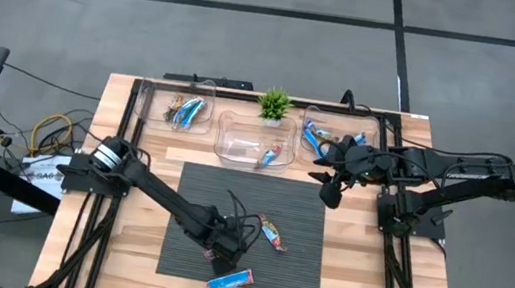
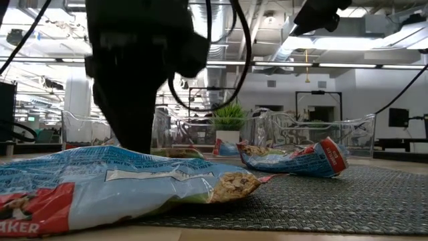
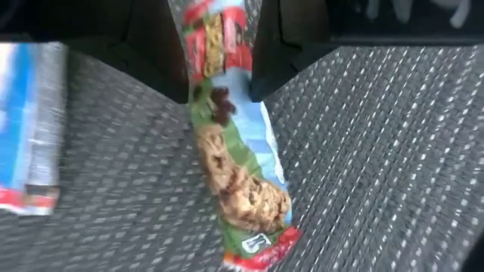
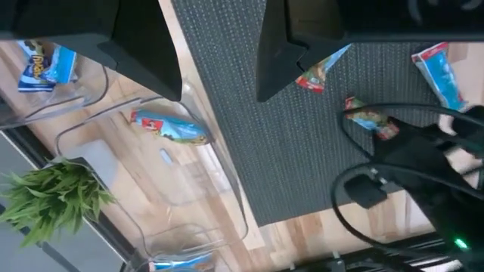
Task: Pick and place Granola Bars by type
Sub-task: Put the red granola bar into the center transparent bin
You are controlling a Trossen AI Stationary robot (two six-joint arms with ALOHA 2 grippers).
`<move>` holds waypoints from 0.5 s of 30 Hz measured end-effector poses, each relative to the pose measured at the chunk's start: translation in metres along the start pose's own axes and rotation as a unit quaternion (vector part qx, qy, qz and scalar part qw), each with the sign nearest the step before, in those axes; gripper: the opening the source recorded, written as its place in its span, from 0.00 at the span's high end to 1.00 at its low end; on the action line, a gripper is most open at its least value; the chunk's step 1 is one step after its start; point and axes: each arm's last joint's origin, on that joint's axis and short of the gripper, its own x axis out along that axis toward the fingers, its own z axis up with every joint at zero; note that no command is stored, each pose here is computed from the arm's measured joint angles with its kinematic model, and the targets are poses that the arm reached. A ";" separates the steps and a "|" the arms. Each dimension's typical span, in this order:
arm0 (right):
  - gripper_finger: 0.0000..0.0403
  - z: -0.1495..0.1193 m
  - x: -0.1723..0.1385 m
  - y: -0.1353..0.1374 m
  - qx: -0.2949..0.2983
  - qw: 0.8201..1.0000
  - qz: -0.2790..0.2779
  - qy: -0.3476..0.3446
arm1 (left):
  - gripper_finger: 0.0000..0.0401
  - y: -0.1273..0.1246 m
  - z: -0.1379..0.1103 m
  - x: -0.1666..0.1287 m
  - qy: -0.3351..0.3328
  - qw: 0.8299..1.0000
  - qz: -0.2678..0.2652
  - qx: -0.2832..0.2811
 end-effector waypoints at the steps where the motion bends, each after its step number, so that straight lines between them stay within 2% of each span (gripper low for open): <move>1: 0.59 0.000 0.000 0.000 0.000 1.000 0.003 0.000 | 0.66 0.000 0.000 0.004 0.003 1.000 0.004 0.000; 8: 0.59 0.000 0.001 0.001 0.000 1.000 0.010 0.004 | 0.68 -0.001 -0.001 0.016 0.012 1.000 0.007 -0.004; 13: 0.59 0.000 0.001 0.002 -0.003 1.000 0.029 0.009 | 0.80 -0.001 0.000 0.012 0.010 1.000 0.001 -0.004; 15: 0.59 -0.001 0.001 0.003 -0.015 0.998 0.053 0.013 | 0.86 -0.002 0.000 0.012 0.007 1.000 -0.005 -0.005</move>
